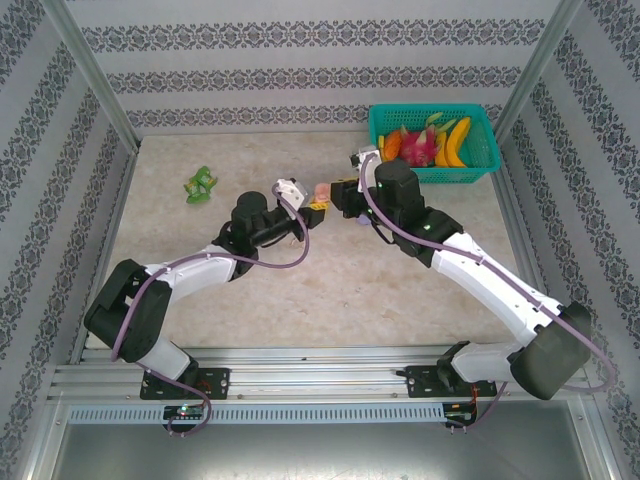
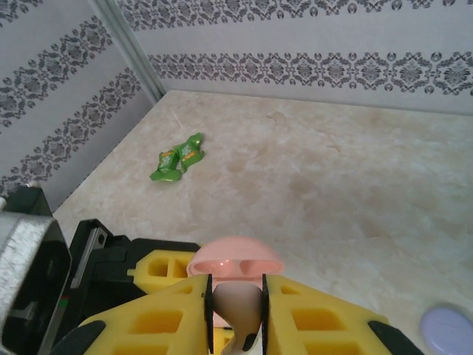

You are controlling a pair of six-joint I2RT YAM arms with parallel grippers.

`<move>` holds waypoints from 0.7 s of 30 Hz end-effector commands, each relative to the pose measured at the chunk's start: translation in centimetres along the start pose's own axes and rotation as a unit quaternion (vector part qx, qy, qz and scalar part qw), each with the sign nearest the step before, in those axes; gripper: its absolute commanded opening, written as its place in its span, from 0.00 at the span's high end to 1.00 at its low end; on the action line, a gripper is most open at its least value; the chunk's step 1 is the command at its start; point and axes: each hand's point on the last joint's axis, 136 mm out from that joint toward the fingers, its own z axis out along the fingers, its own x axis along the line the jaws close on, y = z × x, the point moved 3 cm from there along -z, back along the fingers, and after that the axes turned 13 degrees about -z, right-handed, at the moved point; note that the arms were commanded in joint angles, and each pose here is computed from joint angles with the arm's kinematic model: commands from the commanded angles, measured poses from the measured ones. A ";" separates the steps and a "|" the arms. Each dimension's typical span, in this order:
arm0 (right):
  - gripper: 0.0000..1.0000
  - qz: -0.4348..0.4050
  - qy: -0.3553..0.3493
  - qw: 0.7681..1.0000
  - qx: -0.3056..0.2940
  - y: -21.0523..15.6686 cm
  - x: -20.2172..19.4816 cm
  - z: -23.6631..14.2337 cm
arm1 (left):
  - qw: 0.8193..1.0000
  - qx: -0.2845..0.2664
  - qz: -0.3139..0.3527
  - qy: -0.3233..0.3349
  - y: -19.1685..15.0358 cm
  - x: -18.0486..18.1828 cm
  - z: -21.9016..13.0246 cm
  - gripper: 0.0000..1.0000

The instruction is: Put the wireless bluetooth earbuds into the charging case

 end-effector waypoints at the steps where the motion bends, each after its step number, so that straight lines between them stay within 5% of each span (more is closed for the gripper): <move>1: 0.77 -0.019 0.020 0.998 -0.048 1.8 0.5 -1.0 | 0.997 -0.051 0.042 -0.025 3.2 -1.7 0.6 1.00; 21: 0.78 -0.010 0.019 0.998 -0.053 1.8 0.4 -1.1 | 0.996 -0.061 0.061 -0.037 4.6 -2.8 0.2 1.00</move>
